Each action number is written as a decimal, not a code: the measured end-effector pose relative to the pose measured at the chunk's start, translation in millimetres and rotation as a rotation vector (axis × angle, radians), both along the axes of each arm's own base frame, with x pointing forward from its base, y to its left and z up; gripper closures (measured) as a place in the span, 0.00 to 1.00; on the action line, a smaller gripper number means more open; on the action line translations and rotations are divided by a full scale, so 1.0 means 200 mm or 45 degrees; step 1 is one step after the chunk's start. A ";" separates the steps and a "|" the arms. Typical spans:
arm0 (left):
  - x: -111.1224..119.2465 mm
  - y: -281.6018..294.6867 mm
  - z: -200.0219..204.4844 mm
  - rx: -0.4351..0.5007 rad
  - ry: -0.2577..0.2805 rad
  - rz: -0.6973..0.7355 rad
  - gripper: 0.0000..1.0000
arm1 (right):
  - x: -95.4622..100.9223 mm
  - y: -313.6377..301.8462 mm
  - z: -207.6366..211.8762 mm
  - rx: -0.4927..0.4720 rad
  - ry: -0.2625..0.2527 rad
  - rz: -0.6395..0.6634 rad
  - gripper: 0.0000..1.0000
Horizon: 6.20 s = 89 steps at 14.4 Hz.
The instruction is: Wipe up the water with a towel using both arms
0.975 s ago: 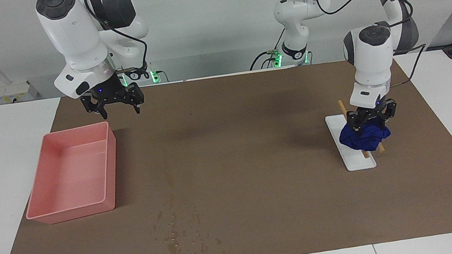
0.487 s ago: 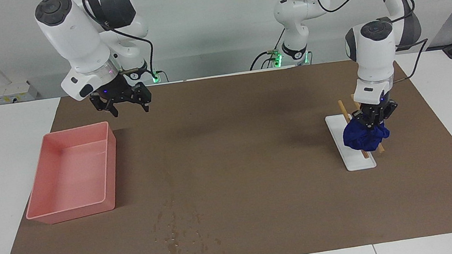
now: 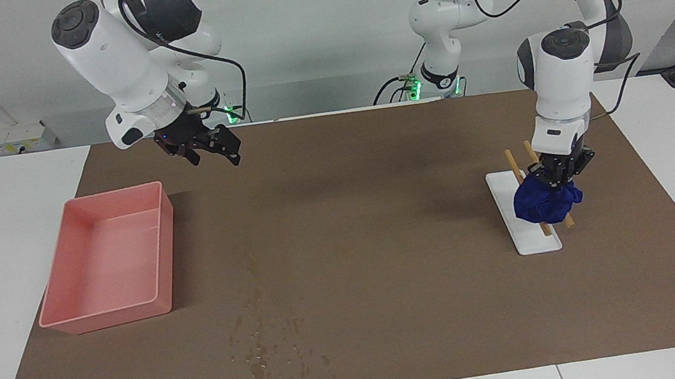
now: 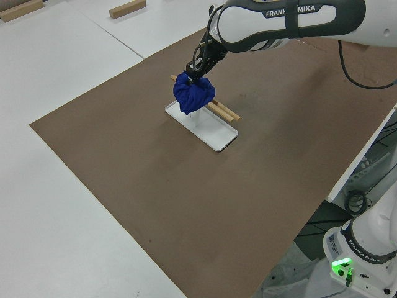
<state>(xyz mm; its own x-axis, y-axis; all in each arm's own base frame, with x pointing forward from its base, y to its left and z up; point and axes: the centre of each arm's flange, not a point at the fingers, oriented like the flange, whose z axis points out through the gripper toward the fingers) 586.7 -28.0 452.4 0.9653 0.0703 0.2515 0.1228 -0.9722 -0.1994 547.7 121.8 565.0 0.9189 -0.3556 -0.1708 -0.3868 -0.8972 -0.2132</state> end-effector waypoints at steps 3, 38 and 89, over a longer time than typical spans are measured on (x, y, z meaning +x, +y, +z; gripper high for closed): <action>0.03 -0.04 0.16 -0.305 0.008 0.314 0.90 | -0.02 0.03 -0.02 0.084 0.032 -0.160 0.00; -0.43 -1.44 0.56 -1.146 0.491 1.503 0.90 | -0.18 0.89 -0.30 0.738 0.258 -1.320 0.52; -0.19 -0.26 0.77 -0.284 0.401 -0.193 0.00 | -0.69 0.07 -1.29 -0.121 0.205 0.479 0.63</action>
